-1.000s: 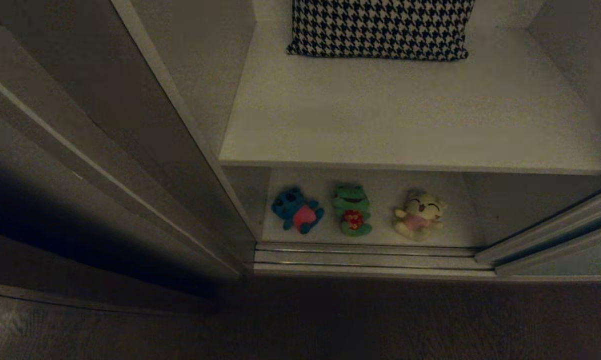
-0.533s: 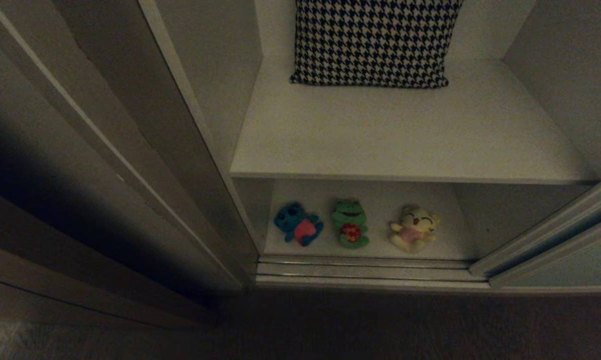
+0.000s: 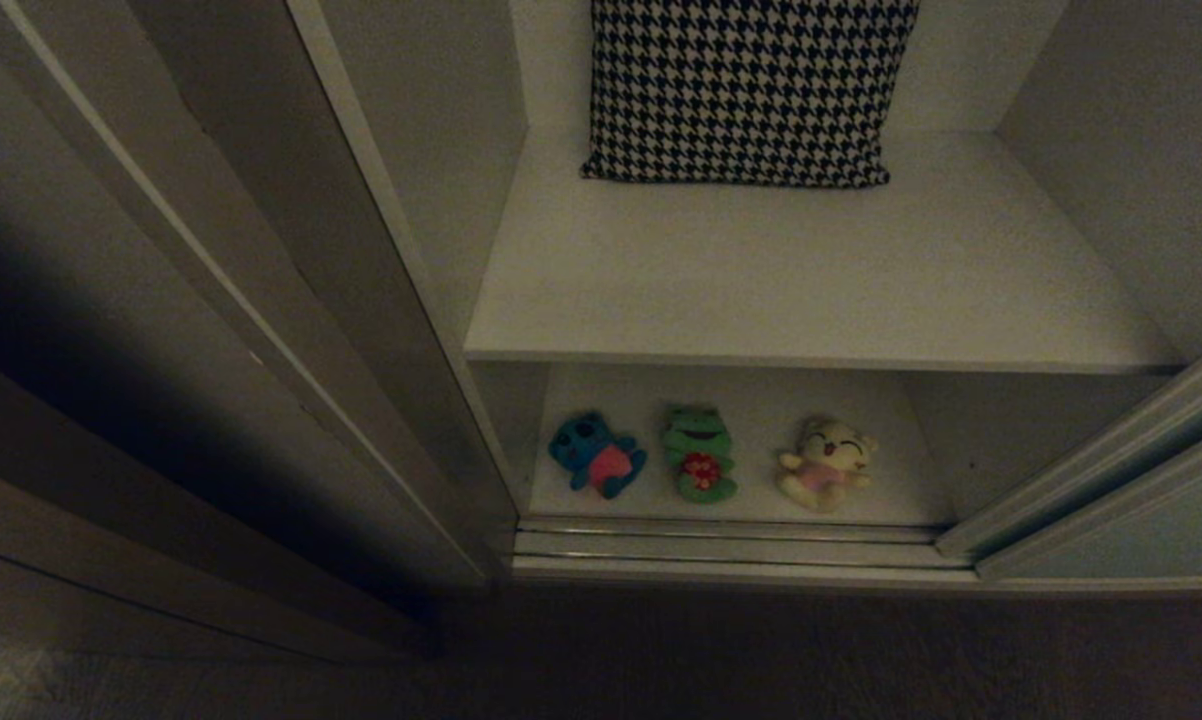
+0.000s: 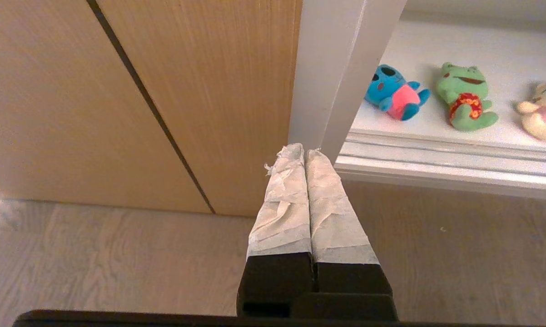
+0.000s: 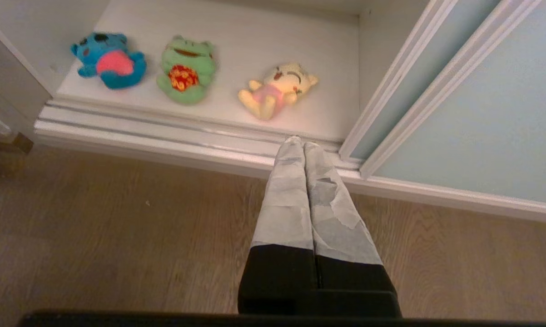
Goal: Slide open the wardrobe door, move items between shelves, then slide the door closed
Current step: Close the door
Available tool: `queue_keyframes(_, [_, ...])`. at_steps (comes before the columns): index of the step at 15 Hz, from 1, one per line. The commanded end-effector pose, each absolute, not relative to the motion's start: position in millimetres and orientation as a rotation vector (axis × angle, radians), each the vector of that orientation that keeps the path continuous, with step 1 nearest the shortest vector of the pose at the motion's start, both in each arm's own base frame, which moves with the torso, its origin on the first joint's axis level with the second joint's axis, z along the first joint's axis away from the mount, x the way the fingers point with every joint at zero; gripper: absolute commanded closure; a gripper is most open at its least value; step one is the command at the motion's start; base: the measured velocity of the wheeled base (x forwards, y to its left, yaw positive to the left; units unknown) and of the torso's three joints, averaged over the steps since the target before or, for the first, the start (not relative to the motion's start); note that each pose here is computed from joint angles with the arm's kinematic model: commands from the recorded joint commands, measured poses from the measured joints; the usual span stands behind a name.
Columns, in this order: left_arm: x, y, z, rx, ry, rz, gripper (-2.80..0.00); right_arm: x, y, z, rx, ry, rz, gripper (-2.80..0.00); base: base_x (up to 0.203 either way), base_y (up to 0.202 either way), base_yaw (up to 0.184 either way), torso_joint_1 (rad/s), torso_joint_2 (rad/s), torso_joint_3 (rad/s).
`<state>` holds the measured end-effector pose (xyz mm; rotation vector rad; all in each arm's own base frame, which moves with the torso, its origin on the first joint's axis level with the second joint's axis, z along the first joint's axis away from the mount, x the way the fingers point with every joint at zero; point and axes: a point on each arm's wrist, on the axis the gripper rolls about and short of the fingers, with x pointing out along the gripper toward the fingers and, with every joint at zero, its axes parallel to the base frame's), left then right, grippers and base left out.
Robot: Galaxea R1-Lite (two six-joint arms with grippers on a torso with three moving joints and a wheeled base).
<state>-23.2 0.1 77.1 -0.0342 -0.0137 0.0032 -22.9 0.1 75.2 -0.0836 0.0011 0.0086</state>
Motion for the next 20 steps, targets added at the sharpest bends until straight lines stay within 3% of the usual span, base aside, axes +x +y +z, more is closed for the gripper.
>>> queue_keyframes(1, [-22.9, 0.1, 76.6, -0.038, -0.009, 0.003, 0.0, -22.9, 0.1, 75.2, -0.084, 0.001, 0.009, 0.0, 0.0, 0.0, 0.0, 0.0, 0.0, 0.058])
queue_keyframes(14, [-22.8, 0.1, 76.3, -0.038, -0.008, 0.003, 0.0, -23.0, 0.1, 75.4, -0.084, 0.0, 0.009, 0.0, 0.0, 0.0, 0.0, 0.0, 0.0, 0.002])
queue_keyframes(20, [-22.9, 0.1, 76.7, -0.038, -0.009, 0.003, 0.0, -23.0, 0.1, 75.6, -0.084, 0.0, 0.009, 0.0, 0.001, -0.142, 0.003, 0.001, 0.0, 0.003])
